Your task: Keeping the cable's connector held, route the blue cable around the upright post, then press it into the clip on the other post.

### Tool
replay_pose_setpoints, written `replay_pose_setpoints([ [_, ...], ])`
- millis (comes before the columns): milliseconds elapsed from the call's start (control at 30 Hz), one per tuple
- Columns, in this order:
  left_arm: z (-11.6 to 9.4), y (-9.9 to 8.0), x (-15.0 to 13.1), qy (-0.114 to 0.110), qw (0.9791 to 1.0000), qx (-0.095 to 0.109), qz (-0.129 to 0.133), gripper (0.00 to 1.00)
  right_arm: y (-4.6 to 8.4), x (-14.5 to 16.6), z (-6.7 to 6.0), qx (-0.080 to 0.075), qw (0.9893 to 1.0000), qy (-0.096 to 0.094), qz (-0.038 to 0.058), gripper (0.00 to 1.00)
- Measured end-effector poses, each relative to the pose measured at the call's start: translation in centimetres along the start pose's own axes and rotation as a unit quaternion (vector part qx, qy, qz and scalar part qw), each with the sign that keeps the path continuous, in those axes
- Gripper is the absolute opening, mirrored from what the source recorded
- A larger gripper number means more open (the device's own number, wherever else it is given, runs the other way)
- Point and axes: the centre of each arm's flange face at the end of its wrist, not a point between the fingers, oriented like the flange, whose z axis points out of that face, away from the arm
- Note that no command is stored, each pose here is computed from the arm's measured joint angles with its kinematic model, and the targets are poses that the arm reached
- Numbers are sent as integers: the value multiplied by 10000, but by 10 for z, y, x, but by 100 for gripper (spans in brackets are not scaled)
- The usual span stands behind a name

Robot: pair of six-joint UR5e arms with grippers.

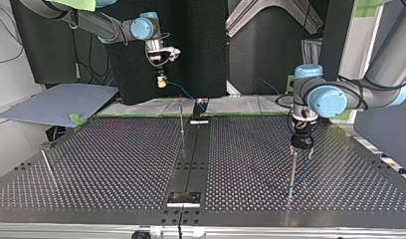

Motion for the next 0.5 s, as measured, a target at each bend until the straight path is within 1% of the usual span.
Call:
replay_pose_setpoints([
  [133,-6,1,5,91,9998,14,-156,99,0,0,0,1,10000,0,0,0],
  [333,-17,-5,4,66,9991,100,-414,99,0,0,0,0,10000,0,0,0],
  [500,-24,-6,3,80,9988,98,-477,99,0,0,0,-1,10000,1,0,0],
])
